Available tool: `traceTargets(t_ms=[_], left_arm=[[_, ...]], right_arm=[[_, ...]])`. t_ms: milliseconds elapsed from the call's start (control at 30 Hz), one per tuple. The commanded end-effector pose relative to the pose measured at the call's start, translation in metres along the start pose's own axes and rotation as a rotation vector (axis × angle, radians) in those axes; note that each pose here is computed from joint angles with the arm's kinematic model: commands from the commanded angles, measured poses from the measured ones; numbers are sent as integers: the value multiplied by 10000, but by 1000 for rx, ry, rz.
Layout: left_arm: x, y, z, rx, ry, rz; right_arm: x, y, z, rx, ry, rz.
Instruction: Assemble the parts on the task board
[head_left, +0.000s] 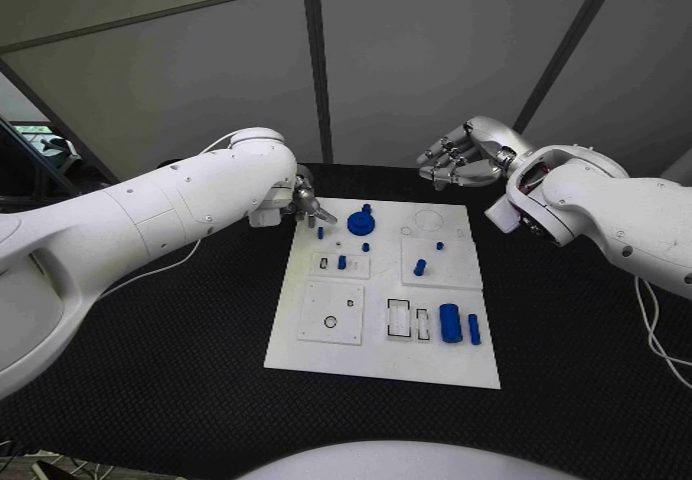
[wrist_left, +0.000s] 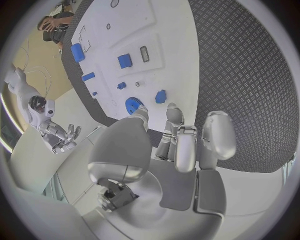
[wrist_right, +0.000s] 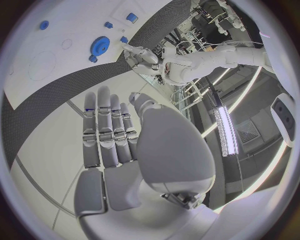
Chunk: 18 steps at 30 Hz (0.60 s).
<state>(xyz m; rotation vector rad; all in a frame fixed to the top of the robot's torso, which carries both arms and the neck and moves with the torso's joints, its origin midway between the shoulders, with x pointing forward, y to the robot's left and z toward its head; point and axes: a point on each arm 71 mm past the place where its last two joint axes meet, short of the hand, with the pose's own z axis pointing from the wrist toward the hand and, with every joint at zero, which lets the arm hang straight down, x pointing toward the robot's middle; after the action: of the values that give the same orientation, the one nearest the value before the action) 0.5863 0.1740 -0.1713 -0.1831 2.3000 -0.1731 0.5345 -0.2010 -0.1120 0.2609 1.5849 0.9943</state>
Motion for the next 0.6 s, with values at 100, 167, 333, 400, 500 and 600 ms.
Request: traceTargets(t_ms=[100,167,333,400,500,600], left_arm=[[23,2,15,4,24,27],[31,5,21,3,28,29],[52,-7,30,6,38,35],[58,-12,34,7,41,36],[64,-17,38,7,42,37],[65,-18,40,7,39,35]], right_arm=[[1,17,6,-10,5,-2],[2,17,6,-10,5,-2],[5,19,8,-11,6,-1],[6,19,9,-11,6,-1],[6,20,9,-11,7,-1],[5,18,8,-11,7,-1]])
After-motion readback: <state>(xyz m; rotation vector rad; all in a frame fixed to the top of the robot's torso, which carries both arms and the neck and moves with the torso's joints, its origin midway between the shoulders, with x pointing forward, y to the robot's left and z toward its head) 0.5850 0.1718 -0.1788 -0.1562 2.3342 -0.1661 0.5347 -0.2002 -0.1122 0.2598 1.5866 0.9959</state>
